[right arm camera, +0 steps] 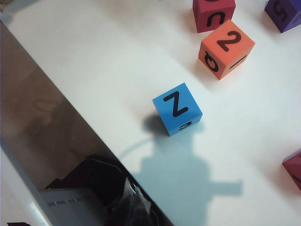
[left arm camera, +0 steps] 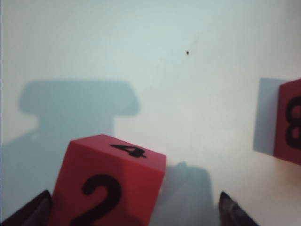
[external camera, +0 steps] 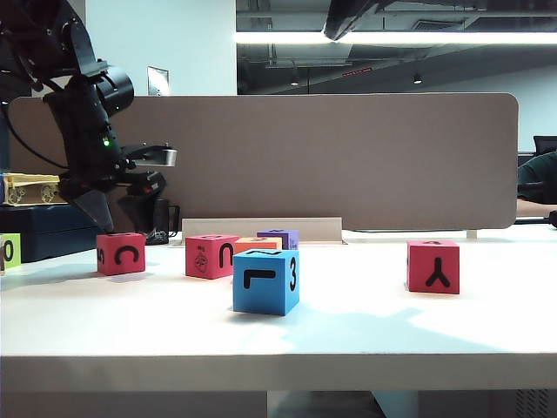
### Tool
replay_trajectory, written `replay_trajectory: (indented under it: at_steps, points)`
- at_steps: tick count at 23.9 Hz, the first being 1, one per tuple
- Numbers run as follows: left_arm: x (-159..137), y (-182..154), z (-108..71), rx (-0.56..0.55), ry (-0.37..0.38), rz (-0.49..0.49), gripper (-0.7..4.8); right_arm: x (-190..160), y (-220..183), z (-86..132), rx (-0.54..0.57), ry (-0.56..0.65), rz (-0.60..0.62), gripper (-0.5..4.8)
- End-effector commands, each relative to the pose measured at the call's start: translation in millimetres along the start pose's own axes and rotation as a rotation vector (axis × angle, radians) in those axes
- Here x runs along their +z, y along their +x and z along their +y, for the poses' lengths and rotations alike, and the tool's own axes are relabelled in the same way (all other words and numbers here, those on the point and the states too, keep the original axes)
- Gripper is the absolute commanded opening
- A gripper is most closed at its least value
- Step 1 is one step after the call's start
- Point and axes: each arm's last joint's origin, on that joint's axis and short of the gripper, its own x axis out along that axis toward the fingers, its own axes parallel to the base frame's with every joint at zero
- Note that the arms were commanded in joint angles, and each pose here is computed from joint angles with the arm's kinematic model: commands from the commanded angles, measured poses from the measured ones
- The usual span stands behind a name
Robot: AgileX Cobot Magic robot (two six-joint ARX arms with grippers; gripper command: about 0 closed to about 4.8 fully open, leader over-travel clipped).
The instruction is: Select the appropriate blocks from the scattered letter blocks on the table and arrange them in a row to spell out "2024".
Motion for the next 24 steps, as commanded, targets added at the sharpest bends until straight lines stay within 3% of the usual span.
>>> replay_trajectory:
  at_steps: [1,6,11,16,18,22,24]
  points:
    - [6.2,-16.4,-0.4,0.005,0.0,-0.036,4.75,2.4,-1.2,0.1,0.001,-0.005,-0.021,-0.05]
    - [7.1,-16.5,0.2,0.003,0.016,-0.029,4.74,2.5,-1.1,0.1,0.002,-0.005,-0.021,-0.05]
    - [5.5,-9.9,5.4,0.054,0.143,-0.01,4.66,1.2,-1.1,0.1,0.002,-0.003,-0.008,-0.05]
    - [-4.5,4.8,21.4,0.038,0.1,0.007,4.43,-0.5,-1.1,0.1,0.002,-0.001,0.009,-0.05]
    - [-6.8,10.0,20.9,0.024,0.099,0.021,3.78,-0.4,-1.1,0.1,0.002,-0.001,0.008,-0.05]
    - [-7.1,16.2,18.1,-0.016,0.092,0.014,3.54,-0.3,-1.1,0.1,0.001,-0.001,0.007,-0.05]
    - [-7.5,16.7,17.8,-0.018,0.044,0.018,3.01,-0.3,-1.1,0.1,0.001,-0.001,0.007,-0.05]
